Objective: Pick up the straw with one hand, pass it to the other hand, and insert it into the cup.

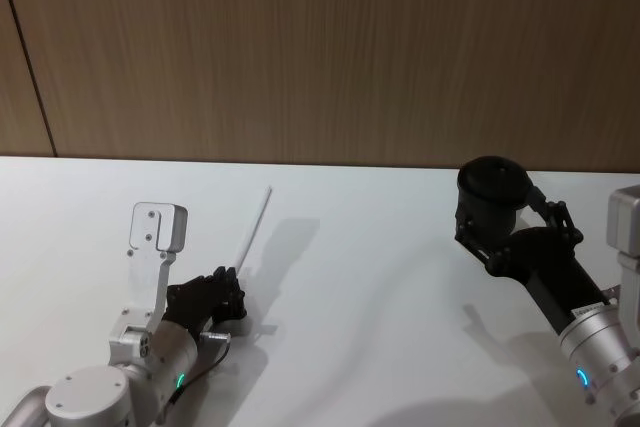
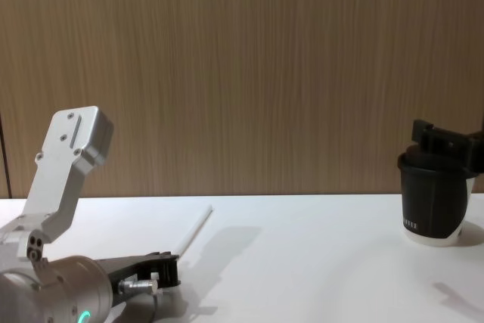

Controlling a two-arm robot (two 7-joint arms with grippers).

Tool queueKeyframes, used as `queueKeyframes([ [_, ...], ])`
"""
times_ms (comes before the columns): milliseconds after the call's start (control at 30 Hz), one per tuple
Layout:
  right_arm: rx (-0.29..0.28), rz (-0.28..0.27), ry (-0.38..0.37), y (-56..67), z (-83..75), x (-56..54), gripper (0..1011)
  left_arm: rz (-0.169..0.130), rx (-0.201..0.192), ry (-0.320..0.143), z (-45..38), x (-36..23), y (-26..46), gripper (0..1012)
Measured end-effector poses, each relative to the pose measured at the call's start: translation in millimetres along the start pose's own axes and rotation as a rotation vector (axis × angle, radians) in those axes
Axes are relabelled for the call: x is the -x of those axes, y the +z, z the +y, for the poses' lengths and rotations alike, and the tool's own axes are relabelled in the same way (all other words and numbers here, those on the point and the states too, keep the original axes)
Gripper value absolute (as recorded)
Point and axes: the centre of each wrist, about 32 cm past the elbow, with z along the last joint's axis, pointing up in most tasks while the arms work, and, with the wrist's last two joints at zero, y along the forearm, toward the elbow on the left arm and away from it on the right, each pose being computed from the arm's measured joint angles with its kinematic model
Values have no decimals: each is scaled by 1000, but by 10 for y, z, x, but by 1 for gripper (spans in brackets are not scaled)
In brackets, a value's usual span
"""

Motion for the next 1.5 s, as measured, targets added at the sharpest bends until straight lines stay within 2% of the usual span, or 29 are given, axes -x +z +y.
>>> queueKeyframes([
  [33, 0, 0, 0, 0, 0, 0, 1001, 0, 0, 0, 0, 1, 0, 49],
  [167, 0, 0, 0, 0, 0, 0, 1001, 0, 0, 0, 0, 2, 0, 4],
  [1267, 0, 0, 0, 0, 0, 0, 1001, -1, 0, 0, 1, 4, -1, 0],
  [1367, 0, 0, 0, 0, 0, 0, 1001, -8, 7, -4, 9, 13, 3, 0],
  [1500, 0, 0, 0, 0, 0, 0, 1001, -33, 33, -14, 34, 26, 15, 0],
])
